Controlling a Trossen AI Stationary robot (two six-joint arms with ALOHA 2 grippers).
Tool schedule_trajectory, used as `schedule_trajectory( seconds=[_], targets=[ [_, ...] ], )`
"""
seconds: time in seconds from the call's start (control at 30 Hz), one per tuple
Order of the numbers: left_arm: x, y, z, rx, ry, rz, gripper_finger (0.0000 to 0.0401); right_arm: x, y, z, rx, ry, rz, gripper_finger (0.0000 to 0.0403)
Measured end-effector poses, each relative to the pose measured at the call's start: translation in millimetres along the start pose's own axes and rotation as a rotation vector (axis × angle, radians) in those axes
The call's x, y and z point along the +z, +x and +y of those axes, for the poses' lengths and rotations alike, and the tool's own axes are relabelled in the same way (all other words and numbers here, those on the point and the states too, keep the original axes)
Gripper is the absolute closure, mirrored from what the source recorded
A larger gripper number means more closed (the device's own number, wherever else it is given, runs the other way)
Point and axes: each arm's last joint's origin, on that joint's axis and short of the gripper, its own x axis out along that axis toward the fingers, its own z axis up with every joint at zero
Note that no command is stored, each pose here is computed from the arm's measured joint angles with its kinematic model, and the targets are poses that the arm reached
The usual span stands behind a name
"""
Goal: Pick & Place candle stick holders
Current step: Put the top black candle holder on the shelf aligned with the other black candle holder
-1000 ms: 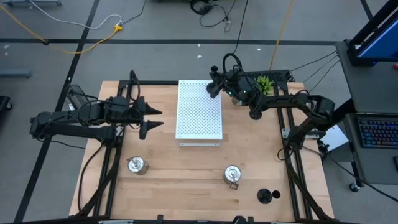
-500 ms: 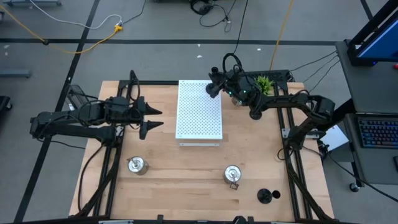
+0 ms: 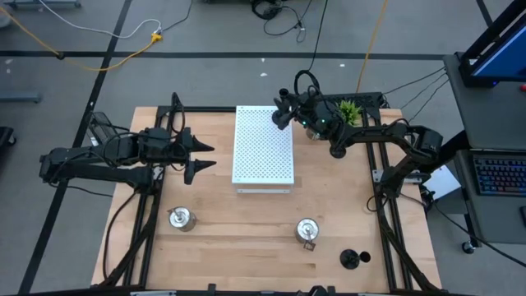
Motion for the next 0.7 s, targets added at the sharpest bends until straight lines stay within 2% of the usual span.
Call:
schedule_trajectory(
  seconds=[0.27,0.37,0.7],
  targets=[
    [0.1,0.0,0.0,0.0,0.0,-0.002,0.0153,6.4,-8.1,0.0,-0.007,-0.062,0.081,0.0148],
    [0.2,0.0,0.0,0.0,0.0,-0.002,0.0153,15.3,-15.9,-0.5,-0.01,-0.103,0.116,0.0147],
    [0.3,0.1,0.0,0.001,0.0,-0.004,0.0153,35.0,-43.4,6.7,0.014,-0.134,0.226,0.0151]
  ],
)
